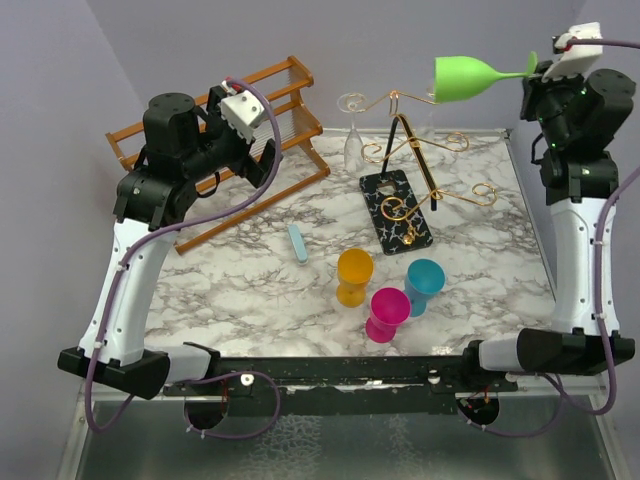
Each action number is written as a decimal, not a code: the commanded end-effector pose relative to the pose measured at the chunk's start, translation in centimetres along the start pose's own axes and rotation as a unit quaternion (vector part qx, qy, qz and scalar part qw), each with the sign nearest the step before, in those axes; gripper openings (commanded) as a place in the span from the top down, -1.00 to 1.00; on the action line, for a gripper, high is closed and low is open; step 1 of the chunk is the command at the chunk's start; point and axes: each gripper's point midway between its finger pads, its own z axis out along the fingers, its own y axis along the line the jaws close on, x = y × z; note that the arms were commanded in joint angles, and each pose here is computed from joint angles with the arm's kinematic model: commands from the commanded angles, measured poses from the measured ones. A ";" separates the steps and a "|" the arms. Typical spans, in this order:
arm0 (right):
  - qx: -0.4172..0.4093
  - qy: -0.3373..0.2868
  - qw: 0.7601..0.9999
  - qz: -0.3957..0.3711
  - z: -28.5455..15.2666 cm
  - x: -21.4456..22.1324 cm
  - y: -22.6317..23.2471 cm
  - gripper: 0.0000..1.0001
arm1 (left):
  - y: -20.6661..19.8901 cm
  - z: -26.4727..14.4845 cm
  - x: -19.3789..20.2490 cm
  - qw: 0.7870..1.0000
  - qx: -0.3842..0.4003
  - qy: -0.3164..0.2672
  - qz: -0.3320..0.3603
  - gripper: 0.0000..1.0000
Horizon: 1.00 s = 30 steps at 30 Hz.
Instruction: Place the wine glass upside down on the wine glass rack
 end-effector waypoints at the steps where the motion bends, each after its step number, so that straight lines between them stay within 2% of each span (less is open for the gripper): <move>1: 0.109 0.003 0.992 -0.065 -2.7 -0.5 -5.8 0.97 | 0.4 -1.0 0.4 1.000 -0.010 0.010 0.000 -0.98; 12: 0.205 0.023 0.968 -0.143 -4.7 -0.6 -10.6 0.97 | 0.5 -2.0 -0.6 1.000 -0.012 -0.003 -0.026 -0.98; 20: 0.234 0.045 0.954 -0.184 -4.3 -0.1 -12.1 0.97 | 2.7 -2.3 -0.6 0.997 -0.066 -0.004 -0.041 -0.98; 30: 0.254 0.070 0.937 -0.231 -3.3 0.6 -13.3 0.97 | 3.0 -2.5 0.2 0.997 -0.072 0.002 -0.035 -0.98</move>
